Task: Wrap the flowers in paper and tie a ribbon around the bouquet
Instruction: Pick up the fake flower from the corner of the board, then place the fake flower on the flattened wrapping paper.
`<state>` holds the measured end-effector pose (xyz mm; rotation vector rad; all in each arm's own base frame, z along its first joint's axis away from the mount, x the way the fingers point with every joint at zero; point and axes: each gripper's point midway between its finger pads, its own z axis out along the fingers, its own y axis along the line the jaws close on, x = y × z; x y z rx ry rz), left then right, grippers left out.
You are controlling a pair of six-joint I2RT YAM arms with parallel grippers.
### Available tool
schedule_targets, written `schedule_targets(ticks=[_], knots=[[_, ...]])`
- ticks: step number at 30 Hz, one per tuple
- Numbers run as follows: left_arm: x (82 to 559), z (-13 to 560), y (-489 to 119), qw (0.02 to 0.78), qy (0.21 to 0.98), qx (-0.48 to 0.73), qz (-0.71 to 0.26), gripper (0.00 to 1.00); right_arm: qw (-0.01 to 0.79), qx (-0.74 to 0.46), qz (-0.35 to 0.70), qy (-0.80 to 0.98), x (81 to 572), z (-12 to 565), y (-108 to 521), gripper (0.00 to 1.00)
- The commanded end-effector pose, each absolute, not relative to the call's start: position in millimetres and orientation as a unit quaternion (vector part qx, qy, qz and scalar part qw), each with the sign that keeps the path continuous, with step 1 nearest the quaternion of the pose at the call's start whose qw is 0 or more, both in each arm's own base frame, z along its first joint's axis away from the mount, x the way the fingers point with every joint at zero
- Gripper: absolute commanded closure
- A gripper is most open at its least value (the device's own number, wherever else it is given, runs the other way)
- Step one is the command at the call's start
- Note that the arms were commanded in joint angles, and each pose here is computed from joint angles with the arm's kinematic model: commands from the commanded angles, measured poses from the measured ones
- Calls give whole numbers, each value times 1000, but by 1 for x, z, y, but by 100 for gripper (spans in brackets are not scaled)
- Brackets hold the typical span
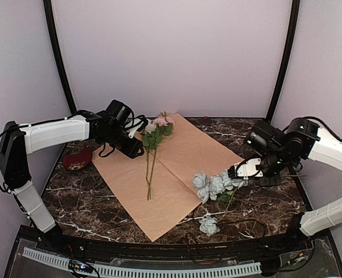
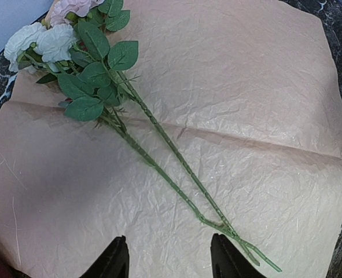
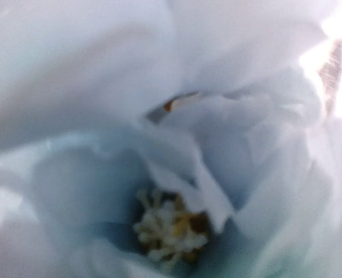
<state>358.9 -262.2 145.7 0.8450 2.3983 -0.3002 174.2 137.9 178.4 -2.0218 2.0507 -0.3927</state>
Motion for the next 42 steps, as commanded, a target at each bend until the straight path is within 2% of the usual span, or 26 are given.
schedule_targets(ticks=[1,3,6,10,13,15,21,26,30,38,42], knots=[[356,163,-258,310,889,320,-109,50,225,-635,-279,685,225,225,124,100],[357,165,-257,313,888,318,-106,50,280,-602,-298,686,239,248,128,100],[358,170,-255,322,887,314,-100,50,402,-535,-239,704,253,297,158,100],[362,176,-245,339,887,303,-79,50,579,-437,-29,688,257,375,227,100],[367,181,-236,351,890,285,-63,49,636,-383,123,658,254,412,271,100],[371,184,-229,355,894,266,-67,49,642,-319,217,662,260,431,294,100],[387,192,-201,364,905,203,-87,48,556,-232,377,703,290,433,370,100],[390,194,-191,371,905,195,-73,46,450,-150,429,769,332,368,418,100],[393,187,-184,363,910,191,-54,46,318,-120,484,807,353,314,443,100],[394,181,-184,358,912,195,-49,46,223,-102,416,875,410,207,439,100],[395,176,-184,353,913,197,-46,46,223,-82,379,894,434,173,425,100]])
